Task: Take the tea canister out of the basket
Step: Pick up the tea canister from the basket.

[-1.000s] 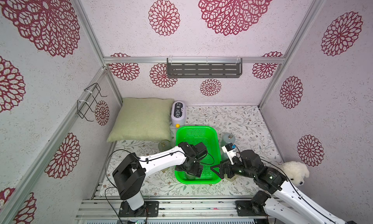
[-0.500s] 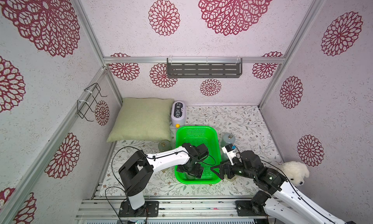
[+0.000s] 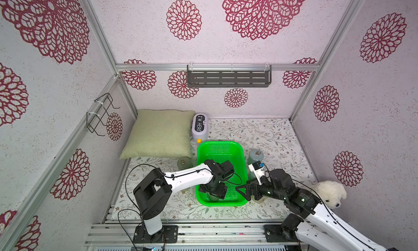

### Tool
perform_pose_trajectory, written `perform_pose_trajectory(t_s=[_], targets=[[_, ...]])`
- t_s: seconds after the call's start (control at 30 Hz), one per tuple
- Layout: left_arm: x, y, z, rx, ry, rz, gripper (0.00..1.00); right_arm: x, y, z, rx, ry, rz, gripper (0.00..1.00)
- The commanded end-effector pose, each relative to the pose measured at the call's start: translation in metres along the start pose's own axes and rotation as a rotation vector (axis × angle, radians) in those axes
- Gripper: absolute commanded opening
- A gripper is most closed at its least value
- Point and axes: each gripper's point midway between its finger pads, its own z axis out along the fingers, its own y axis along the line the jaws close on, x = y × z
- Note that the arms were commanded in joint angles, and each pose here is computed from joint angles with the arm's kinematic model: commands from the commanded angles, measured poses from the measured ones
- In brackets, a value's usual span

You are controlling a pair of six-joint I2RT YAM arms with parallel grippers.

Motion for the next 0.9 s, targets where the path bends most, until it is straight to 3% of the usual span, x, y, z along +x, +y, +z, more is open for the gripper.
perform_pose_trajectory(t_s=[0.0,0.43,0.87], targets=[[-0.013,-0.005,-0.039,0.031,-0.109,0.008,0.69,-0.007,0.006,-0.001,-0.022,-0.031,-0.013,0.99],[-0.015,0.023,-0.105,-0.009,-0.26,-0.036,0.69,-0.015,0.017,0.001,-0.079,-0.053,-0.016,0.99],[0.01,0.091,-0.162,-0.052,-0.379,-0.198,0.69,-0.028,0.033,0.018,-0.14,-0.05,-0.043,0.99]])
